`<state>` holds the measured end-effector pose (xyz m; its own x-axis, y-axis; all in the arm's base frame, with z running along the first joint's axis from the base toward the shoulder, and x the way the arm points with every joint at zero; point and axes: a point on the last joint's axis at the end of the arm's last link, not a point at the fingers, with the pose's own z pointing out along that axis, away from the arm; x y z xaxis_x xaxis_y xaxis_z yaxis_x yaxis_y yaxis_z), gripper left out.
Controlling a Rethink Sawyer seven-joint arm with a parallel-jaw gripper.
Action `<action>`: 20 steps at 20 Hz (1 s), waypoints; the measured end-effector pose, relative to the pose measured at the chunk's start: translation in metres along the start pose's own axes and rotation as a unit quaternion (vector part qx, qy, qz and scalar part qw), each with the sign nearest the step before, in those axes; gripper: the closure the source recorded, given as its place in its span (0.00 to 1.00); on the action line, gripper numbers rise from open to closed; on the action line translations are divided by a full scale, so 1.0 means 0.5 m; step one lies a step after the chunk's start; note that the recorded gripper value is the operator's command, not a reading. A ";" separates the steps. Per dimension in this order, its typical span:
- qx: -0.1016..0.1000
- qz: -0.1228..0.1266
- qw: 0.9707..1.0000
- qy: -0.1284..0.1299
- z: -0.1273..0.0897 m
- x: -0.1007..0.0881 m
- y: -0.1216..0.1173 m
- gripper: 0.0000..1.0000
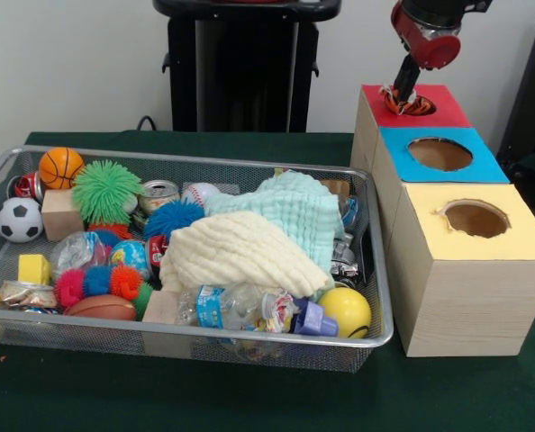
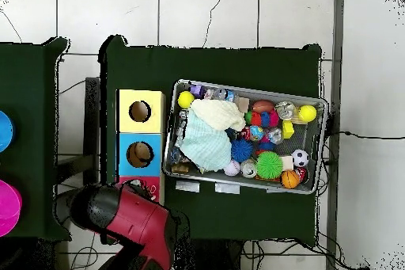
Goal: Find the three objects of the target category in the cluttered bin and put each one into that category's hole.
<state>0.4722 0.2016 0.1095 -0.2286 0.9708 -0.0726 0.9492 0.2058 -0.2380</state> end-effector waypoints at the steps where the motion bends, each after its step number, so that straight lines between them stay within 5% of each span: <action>1: 0.000 0.000 1.000 0.000 0.000 0.001 0.000 1.00; 20: -0.001 -0.006 1.000 -0.002 -0.002 0.015 -0.002 1.00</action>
<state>0.4700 0.2087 0.1103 -0.2412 0.9678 -0.0728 0.9467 0.2181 -0.2370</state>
